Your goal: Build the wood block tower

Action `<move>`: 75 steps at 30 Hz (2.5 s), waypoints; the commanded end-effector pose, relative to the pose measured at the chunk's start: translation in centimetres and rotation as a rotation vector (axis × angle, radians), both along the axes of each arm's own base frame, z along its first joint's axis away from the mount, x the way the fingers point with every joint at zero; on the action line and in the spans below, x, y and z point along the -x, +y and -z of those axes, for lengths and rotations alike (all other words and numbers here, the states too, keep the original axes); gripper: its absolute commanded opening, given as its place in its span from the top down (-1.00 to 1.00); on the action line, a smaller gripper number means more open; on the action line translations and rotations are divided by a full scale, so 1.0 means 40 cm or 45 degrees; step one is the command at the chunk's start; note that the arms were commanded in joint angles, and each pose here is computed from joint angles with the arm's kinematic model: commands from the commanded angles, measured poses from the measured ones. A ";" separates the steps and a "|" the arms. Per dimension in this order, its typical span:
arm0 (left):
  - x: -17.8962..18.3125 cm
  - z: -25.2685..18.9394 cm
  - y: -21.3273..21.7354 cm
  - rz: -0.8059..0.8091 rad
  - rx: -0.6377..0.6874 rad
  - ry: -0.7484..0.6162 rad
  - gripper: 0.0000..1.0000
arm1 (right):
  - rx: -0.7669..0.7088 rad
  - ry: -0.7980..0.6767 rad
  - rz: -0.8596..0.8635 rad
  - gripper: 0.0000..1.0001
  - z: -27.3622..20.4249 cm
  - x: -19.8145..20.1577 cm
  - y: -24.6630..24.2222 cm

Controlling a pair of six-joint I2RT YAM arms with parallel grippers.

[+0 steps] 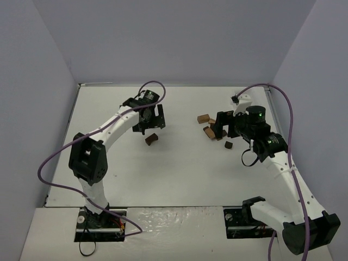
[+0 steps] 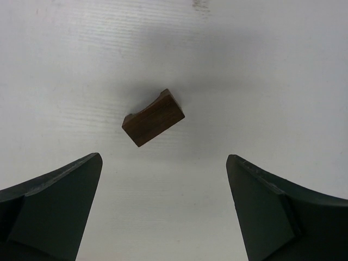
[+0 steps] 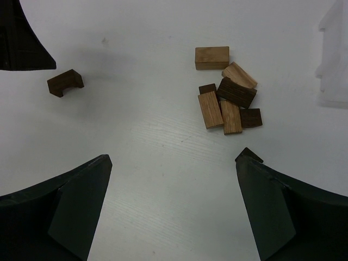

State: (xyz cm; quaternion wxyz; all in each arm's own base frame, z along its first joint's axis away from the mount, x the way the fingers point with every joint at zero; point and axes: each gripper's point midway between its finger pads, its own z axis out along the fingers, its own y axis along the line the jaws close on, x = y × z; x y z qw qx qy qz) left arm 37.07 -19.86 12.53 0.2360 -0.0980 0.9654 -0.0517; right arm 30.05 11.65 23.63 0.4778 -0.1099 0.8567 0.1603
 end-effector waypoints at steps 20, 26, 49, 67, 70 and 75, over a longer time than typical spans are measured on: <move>-0.031 0.104 -0.007 -0.608 0.034 -0.002 -0.94 | 0.003 -0.103 -0.167 -1.00 -0.025 0.068 0.081; -0.045 0.121 -0.005 -0.615 0.005 -0.006 -0.94 | 0.023 -0.113 -0.189 -1.00 -0.022 0.076 0.090; -0.039 0.152 -0.025 -0.459 -0.047 0.049 -0.03 | 0.056 -0.113 -0.165 -1.00 -0.013 0.071 0.086; 0.166 0.122 -0.274 0.167 -0.026 0.011 0.57 | 0.052 -0.107 -0.095 -1.00 -0.015 0.060 0.072; 0.183 0.131 -0.294 0.207 -0.020 0.013 0.56 | 0.051 -0.106 -0.060 -1.00 -0.016 0.056 0.063; 0.201 0.148 -0.297 0.218 -0.025 0.026 0.39 | 0.046 -0.105 -0.017 -1.00 -0.015 0.054 0.052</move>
